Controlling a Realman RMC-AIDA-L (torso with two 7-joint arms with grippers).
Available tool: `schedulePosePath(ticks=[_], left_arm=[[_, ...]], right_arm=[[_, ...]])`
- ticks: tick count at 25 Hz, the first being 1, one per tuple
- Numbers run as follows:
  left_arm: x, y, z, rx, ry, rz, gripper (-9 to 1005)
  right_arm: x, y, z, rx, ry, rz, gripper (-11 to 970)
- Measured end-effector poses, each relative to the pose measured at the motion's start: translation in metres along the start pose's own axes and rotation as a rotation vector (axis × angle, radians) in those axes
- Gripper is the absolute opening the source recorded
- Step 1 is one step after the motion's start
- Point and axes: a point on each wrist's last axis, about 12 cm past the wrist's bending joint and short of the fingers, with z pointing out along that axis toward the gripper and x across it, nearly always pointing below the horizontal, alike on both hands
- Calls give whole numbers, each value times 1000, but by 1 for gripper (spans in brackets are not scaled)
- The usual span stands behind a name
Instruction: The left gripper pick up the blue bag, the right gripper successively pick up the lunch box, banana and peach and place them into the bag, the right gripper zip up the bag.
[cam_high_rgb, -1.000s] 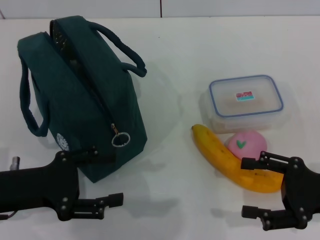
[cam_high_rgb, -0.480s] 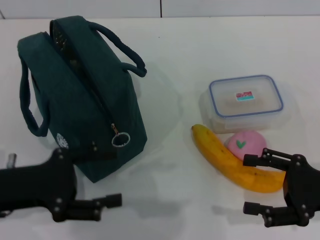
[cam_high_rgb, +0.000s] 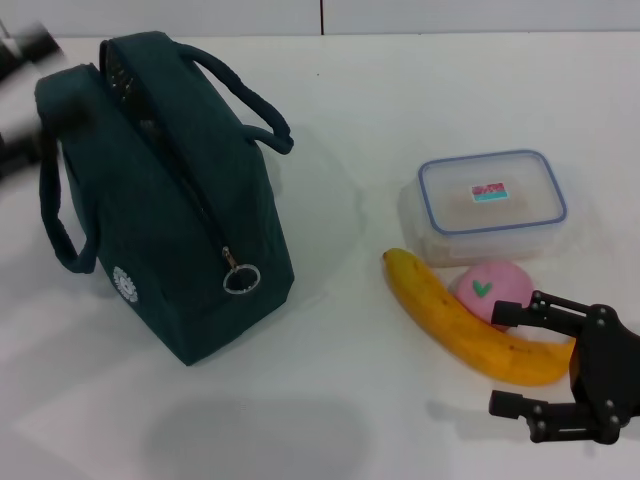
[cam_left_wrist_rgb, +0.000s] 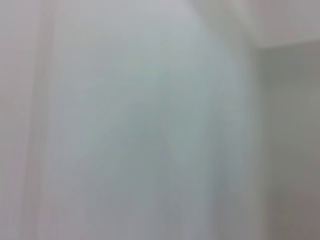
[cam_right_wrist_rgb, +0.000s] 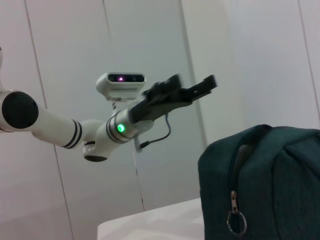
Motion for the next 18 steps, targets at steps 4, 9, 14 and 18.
schedulePosePath(ticks=[4,9,14,18], left_arm=[[-14,43,3,-216,33,-109,888],[-41,90,10,-390,150,-189,888],[-87,98,16,-469,329,-226,887],[-111,92,23,-578,503,-333,888]], right_arm=[[0,-1,0,8,-1,5,866],[0,0,0,13,-6,6,865],[1,-1,0,39,-24,4,865],[1,-3,-1,63,-34,4,864]])
